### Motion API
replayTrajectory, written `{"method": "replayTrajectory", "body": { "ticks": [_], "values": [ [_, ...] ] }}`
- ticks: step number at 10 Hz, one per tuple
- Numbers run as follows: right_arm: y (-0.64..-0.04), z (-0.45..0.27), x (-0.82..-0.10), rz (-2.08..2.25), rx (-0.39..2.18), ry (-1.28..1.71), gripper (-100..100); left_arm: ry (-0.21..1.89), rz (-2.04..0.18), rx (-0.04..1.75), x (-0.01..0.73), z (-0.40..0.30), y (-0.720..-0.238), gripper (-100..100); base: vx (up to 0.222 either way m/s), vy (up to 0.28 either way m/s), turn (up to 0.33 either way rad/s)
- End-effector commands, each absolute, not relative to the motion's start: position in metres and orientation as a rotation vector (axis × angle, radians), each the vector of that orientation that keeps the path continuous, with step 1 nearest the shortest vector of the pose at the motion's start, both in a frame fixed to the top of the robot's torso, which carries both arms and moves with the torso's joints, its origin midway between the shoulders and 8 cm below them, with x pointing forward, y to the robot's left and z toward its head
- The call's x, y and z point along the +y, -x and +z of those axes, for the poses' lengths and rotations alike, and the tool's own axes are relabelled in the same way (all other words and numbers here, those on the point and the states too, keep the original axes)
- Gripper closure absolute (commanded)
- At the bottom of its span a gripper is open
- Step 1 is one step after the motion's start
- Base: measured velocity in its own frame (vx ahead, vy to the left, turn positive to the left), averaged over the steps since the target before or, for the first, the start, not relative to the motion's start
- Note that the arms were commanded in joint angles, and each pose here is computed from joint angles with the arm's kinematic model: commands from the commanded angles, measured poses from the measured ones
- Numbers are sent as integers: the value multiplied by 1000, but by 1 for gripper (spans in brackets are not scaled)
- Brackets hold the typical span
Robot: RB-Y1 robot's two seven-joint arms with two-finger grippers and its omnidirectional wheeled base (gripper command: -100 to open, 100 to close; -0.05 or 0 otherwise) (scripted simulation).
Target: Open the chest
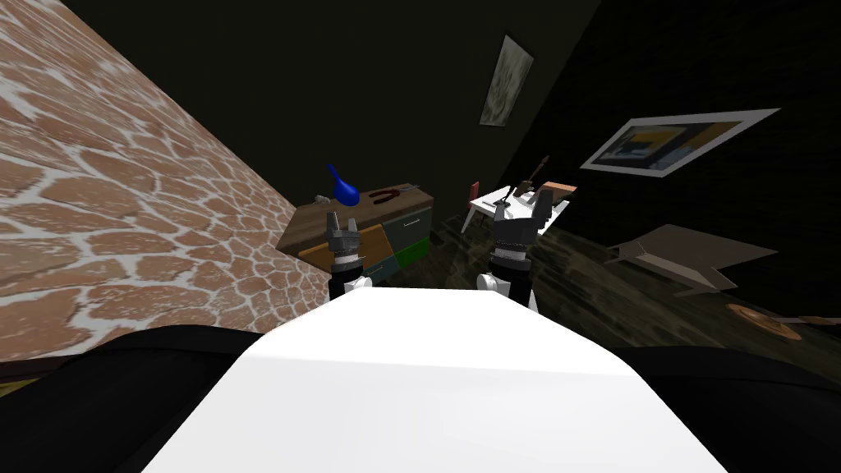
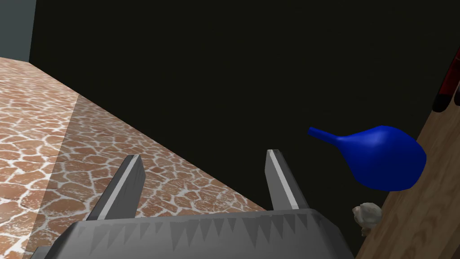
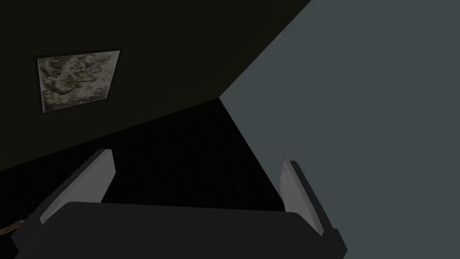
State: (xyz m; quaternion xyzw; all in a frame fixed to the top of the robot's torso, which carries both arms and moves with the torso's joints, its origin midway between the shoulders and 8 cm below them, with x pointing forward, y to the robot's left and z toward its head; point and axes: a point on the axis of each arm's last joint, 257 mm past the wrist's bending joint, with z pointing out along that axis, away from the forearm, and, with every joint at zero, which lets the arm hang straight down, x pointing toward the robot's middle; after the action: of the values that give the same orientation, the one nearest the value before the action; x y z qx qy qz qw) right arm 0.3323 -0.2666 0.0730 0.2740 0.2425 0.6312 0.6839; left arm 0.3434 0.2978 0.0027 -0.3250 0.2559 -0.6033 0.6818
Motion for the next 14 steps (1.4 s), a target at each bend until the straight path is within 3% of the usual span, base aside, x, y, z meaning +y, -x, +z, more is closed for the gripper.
{"method": "replayTrajectory", "body": {
  "ticks": [1,9,10,14],
  "values": [
    [-332,73,-267,1415,544,-614,0,729,-1354,574,298,3,-343,0,0,0,0],
    [-332,73,-267,1415,543,-614,0,729,-1354,574,298,3,-343,0,0,0,0],
    [-332,73,-267,1415,543,-614,0,715,-1350,619,297,-2,-347,-100,39,-26,36],
    [-332,73,-267,1415,544,-615,0,744,-1317,710,309,-29,-362,-100,124,-85,62]
  ]
}}
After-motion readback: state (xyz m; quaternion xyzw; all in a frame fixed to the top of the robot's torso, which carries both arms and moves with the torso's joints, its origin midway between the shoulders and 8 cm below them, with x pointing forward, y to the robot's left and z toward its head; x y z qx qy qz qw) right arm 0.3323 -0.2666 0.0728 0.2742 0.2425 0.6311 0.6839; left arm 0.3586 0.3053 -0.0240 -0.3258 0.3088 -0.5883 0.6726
